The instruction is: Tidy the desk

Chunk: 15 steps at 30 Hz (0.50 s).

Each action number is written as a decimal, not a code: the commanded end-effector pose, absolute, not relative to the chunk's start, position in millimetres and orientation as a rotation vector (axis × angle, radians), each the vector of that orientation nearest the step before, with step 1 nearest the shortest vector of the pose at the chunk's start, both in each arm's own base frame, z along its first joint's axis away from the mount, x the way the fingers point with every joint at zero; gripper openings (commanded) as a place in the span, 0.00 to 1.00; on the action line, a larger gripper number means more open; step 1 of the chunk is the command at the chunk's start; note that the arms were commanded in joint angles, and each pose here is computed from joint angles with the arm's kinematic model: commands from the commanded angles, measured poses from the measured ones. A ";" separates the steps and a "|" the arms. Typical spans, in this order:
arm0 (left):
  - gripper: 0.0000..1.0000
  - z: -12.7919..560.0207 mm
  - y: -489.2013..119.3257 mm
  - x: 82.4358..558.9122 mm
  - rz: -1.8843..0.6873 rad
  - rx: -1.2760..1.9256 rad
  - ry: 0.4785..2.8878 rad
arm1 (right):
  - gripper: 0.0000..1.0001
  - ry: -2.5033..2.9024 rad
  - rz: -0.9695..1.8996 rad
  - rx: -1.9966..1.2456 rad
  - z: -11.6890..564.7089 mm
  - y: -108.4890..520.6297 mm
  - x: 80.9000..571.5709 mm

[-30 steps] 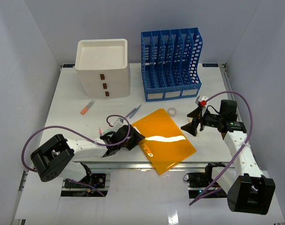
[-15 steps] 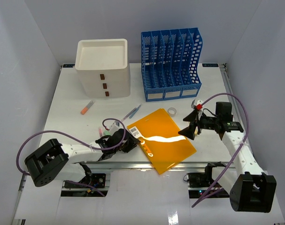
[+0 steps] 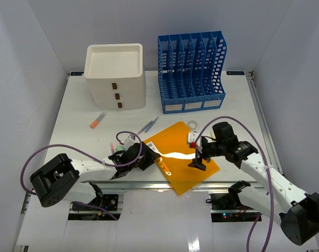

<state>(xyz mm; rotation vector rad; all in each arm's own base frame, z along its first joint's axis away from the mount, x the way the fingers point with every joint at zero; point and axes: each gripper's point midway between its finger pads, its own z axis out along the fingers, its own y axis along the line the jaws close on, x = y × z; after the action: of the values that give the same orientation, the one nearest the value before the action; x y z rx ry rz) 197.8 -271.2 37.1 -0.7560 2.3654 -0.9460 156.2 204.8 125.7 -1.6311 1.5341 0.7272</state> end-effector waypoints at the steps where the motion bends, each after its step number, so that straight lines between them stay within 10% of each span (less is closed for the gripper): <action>1: 0.61 27.1 -265.3 192.1 -0.919 -0.787 2.388 | 0.90 1.010 0.673 -2.078 102.9 191.0 106.3; 15: 0.63 40.8 -274.2 189.1 -0.992 -0.782 2.391 | 0.91 0.982 0.754 -2.191 68.2 226.7 68.0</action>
<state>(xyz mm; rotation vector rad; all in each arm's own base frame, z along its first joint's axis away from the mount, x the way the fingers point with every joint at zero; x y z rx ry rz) 195.5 -273.3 38.2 -0.7804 2.3708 -0.9734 62.2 215.0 71.1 -2.2420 0.9396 0.8005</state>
